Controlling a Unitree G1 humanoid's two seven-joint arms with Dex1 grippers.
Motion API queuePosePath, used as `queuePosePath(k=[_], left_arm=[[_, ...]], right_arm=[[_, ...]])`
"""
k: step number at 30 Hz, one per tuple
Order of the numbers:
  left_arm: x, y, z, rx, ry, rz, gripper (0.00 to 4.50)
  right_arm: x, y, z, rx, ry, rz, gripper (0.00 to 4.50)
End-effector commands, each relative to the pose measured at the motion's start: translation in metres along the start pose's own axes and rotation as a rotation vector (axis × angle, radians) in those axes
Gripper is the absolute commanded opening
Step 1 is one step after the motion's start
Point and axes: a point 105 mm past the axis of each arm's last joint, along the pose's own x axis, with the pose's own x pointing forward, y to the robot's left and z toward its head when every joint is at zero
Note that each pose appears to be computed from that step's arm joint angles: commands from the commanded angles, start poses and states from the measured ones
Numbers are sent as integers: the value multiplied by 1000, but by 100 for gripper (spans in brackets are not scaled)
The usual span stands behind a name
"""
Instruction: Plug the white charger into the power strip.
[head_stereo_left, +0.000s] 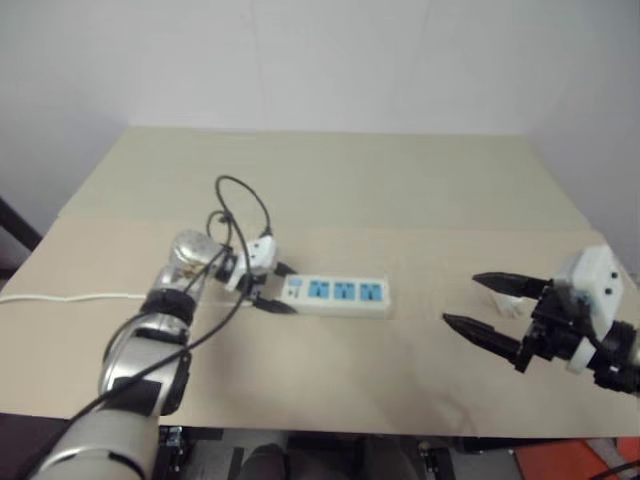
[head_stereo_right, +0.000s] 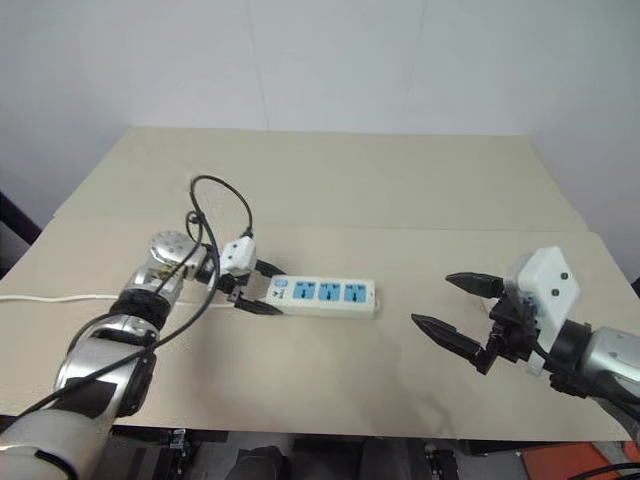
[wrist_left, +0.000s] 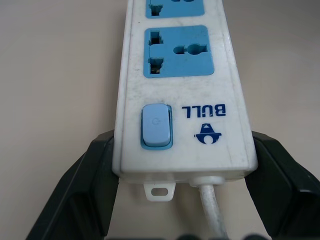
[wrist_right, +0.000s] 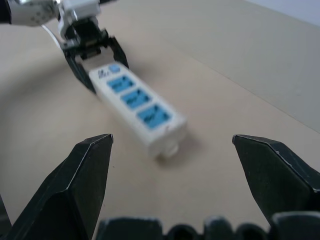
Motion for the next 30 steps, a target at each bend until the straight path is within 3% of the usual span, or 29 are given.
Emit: queuePosePath(k=[1, 2, 4, 6, 15, 25, 30], left_arm=[[8, 8, 6, 74, 40, 30, 329], [12, 8, 4, 68, 60, 35, 329], [17, 11, 0, 57, 83, 61, 405], [20, 14, 2, 50, 69, 84, 448], [-5, 16, 25, 38, -133, 84, 448], [-25, 6, 3, -58, -225, 156, 448], [-30, -2, -13, -103, -208, 164, 448]], right_arm=[[2, 0, 7, -30, -30, -6, 450], [2, 0, 7, -30, -31, -6, 450], [3, 1, 8, -29, -36, -6, 450], [2, 3, 7, -27, -38, -8, 450], [-3, 4, 4, -3, -46, -35, 450], [-4, 7, 3, 19, -51, -44, 450], [-5, 8, 5, 27, -56, -41, 450]])
